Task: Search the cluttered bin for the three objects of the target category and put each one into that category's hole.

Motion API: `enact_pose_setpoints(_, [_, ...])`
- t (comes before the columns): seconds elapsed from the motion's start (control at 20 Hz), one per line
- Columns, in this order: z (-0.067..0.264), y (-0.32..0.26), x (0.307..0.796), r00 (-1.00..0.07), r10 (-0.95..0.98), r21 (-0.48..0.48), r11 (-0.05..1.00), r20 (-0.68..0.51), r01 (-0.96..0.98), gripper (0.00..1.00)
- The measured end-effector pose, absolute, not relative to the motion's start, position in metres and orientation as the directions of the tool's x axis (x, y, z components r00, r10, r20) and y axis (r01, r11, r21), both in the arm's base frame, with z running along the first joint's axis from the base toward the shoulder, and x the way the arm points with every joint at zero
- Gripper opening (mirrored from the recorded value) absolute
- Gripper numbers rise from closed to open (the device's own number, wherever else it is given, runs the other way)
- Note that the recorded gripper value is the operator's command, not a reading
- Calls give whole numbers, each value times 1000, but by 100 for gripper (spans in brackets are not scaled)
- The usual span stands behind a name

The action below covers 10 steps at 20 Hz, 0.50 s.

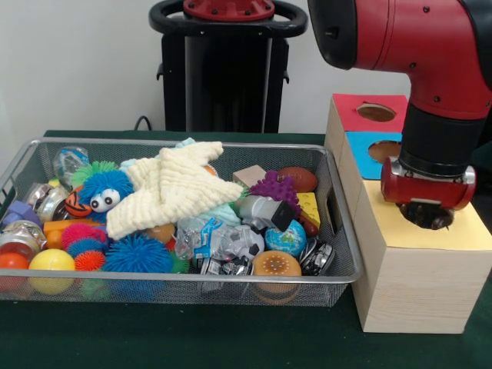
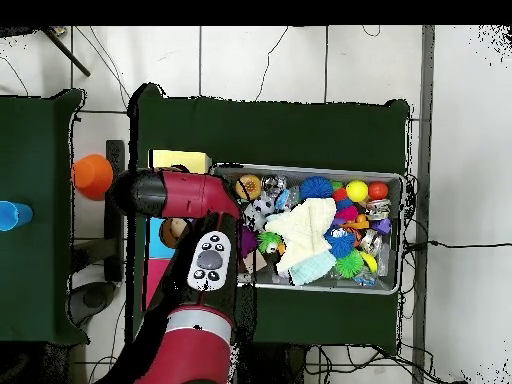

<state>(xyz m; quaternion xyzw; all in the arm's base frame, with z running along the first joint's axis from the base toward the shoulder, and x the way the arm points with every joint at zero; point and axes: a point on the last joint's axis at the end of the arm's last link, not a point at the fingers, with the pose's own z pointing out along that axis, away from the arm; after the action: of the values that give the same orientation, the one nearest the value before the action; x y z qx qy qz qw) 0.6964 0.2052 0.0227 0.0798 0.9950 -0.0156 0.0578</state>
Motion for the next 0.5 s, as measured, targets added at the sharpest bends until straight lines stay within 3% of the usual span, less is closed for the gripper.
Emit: enact_pose_setpoints(0.5, [25, 205, 697, -980, 157, -21, 987, -121, 161, 0])
